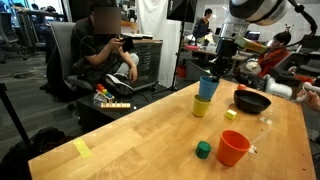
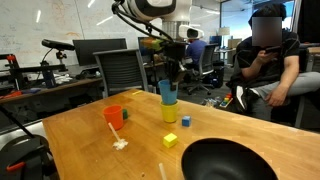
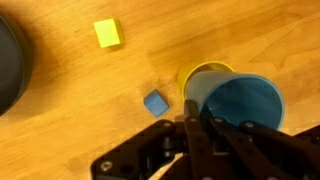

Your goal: Stack the cups from blue to yellow to orange

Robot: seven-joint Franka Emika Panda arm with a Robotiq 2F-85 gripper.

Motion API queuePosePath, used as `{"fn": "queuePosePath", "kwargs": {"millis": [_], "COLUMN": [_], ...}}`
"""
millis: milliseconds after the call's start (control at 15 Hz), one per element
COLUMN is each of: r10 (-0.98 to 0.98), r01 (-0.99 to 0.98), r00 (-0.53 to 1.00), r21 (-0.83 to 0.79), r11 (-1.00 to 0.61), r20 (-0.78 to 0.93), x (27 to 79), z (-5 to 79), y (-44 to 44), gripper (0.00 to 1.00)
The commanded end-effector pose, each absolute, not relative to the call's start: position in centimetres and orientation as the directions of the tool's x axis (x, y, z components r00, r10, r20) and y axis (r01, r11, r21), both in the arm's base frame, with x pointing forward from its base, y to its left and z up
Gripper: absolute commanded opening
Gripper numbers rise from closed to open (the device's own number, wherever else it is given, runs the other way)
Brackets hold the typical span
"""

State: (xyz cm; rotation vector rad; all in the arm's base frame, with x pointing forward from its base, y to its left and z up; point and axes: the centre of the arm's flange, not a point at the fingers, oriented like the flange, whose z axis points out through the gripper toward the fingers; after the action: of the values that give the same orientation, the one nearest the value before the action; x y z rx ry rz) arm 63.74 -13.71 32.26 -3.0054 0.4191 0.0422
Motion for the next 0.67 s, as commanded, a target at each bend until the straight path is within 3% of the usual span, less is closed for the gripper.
{"fn": "queuePosePath", "kwargs": {"millis": [0, 600], "r10": [-0.287, -0.287], "r01": [-0.287, -0.288], "r00": [0.958, 0.958], "r21": [-0.126, -0.137], "r11": [-0.950, -0.948], "r20": [-0.013, -0.026], "x": [64.5, 64.1], "z": [32.2, 30.7], "y": [-14.0, -13.5], "gripper": [0.01, 0.01]}}
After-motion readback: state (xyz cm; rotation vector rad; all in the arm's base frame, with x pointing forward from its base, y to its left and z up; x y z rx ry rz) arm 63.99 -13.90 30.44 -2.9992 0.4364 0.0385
